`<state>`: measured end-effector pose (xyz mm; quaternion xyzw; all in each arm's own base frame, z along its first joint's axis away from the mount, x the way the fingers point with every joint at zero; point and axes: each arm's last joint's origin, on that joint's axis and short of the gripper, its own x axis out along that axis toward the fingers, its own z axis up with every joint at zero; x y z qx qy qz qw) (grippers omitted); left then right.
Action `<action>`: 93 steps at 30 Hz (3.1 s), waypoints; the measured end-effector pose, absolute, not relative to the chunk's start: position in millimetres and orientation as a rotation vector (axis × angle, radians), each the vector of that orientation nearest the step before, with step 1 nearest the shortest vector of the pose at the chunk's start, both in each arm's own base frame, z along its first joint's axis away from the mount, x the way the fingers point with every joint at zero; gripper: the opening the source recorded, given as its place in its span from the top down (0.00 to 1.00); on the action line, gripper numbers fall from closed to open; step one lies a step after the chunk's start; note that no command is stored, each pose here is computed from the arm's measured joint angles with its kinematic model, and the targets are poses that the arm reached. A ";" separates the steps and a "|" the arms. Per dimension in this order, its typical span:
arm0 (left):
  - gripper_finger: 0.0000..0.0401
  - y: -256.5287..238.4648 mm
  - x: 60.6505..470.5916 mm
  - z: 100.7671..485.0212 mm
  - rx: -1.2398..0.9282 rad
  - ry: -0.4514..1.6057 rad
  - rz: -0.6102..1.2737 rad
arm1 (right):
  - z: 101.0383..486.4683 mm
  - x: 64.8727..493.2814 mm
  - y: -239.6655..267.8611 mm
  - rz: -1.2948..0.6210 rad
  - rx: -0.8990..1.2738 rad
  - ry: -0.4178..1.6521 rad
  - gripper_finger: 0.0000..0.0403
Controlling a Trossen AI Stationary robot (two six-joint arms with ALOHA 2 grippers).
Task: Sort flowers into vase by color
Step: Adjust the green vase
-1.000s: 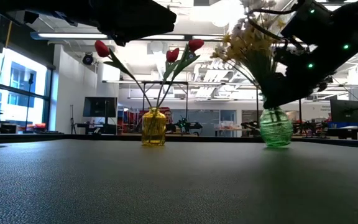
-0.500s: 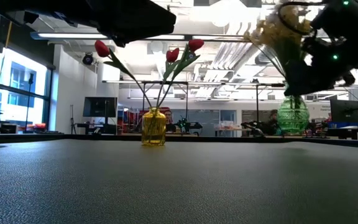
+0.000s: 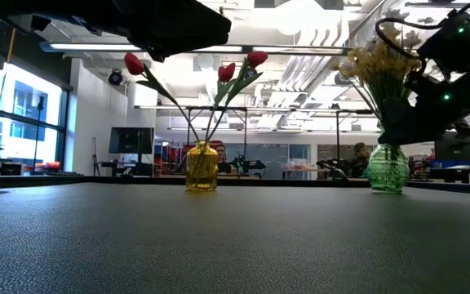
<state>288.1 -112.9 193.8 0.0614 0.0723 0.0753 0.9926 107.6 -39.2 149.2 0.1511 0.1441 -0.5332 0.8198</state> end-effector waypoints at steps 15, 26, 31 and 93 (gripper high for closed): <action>0.64 -113.2 278.7 205.9 0.153 0.161 0.163 | 148.5 107.8 -42.5 -1.100 0.315 0.353 0.69; 0.64 -116.3 265.0 216.7 0.175 0.190 0.200 | 150.4 109.7 -41.6 -1.037 0.305 0.384 0.38; 0.64 -119.1 262.9 215.1 0.189 0.204 0.209 | 163.3 112.9 -41.3 -0.995 0.307 0.388 0.31; 0.70 -145.4 232.0 256.1 0.164 0.598 0.278 | 167.7 312.4 -101.1 -0.441 -0.117 1.345 0.36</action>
